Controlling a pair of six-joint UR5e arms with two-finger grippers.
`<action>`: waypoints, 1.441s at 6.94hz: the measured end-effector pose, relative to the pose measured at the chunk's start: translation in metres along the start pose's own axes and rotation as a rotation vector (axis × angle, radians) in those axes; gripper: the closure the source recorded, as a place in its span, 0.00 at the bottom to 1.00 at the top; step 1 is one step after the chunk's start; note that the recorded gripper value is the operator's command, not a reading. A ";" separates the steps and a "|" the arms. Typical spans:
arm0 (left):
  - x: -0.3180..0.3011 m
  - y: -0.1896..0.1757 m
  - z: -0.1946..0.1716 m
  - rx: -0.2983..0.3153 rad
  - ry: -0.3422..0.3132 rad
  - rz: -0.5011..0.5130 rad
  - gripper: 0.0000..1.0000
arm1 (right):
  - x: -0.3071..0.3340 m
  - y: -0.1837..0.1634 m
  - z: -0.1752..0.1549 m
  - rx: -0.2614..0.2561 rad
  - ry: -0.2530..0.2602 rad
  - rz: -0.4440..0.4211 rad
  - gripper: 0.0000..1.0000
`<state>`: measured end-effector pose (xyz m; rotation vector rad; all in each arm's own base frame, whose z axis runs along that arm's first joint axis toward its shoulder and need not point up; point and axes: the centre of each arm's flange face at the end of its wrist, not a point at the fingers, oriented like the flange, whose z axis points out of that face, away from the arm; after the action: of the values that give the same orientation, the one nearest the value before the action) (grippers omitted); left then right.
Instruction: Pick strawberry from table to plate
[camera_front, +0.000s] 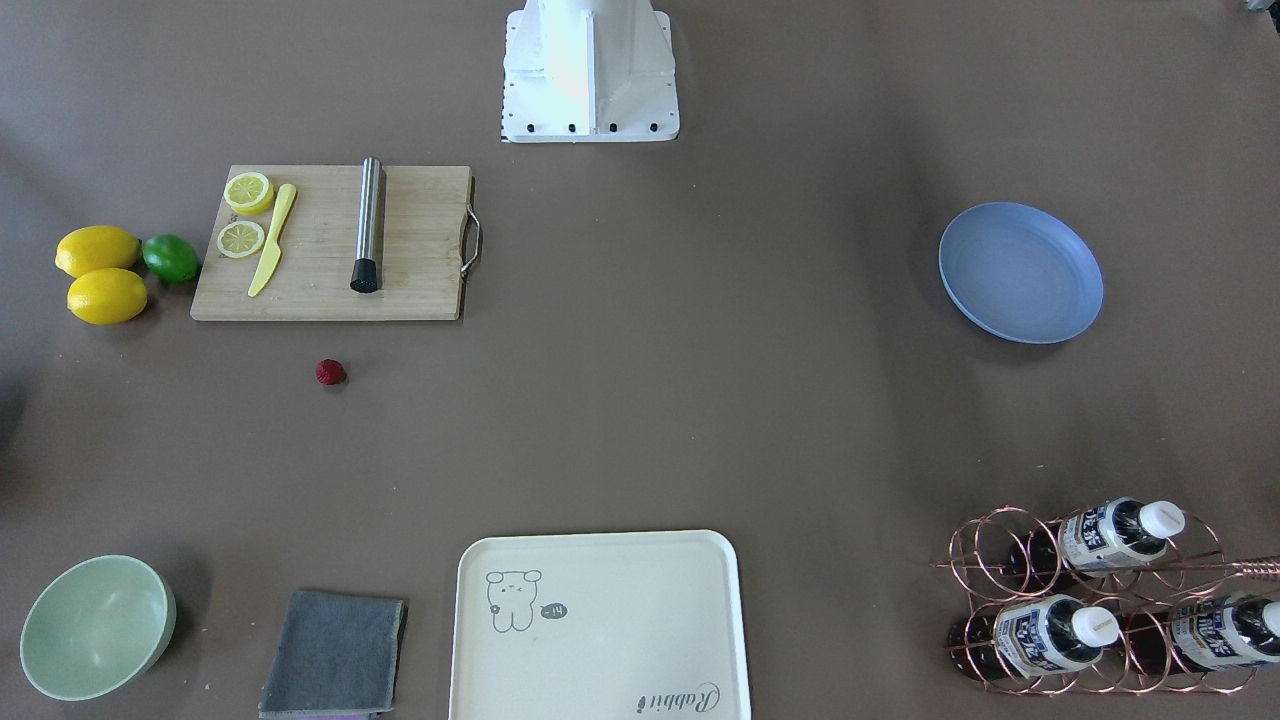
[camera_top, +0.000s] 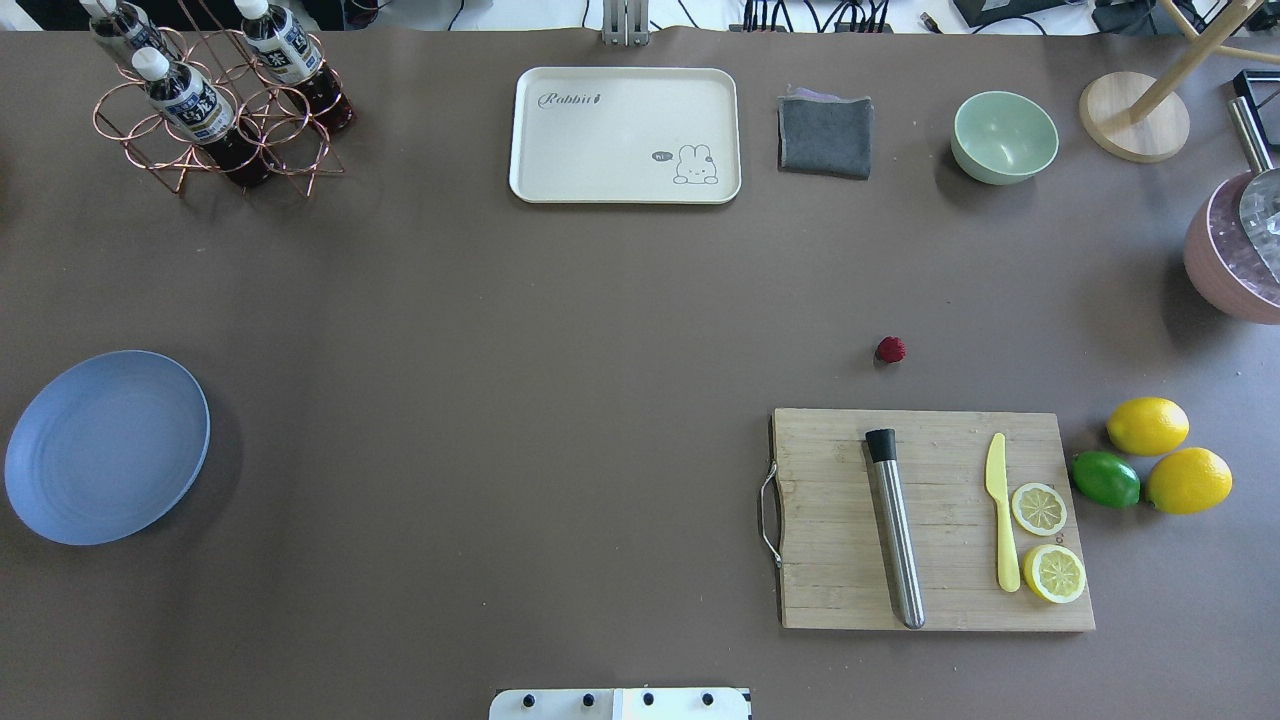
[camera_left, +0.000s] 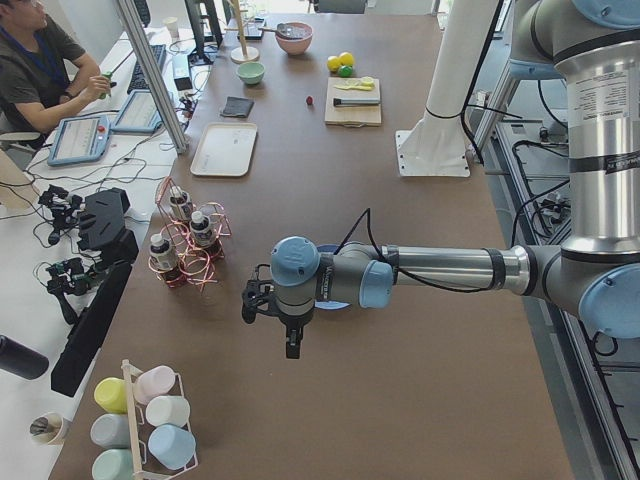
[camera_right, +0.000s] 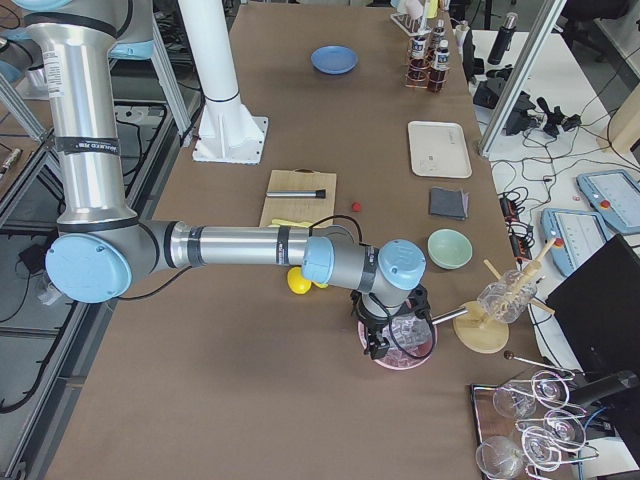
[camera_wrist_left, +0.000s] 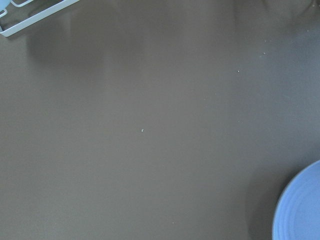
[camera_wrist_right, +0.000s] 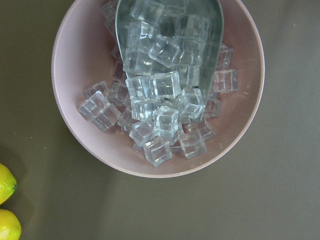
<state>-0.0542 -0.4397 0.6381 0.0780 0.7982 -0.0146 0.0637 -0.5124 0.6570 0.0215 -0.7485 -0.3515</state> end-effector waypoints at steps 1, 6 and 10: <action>0.001 0.000 -0.001 0.003 0.000 0.002 0.02 | -0.001 -0.001 -0.001 0.002 0.001 -0.003 0.00; 0.010 -0.003 -0.005 0.021 0.000 0.041 0.02 | -0.002 -0.003 -0.003 0.005 0.001 -0.006 0.00; 0.014 -0.003 -0.006 0.030 0.004 0.049 0.03 | -0.001 0.001 0.001 0.000 -0.006 0.000 0.00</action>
<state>-0.0489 -0.4424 0.6240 0.1255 0.8001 0.0197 0.0631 -0.5107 0.6576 0.0205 -0.7540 -0.3515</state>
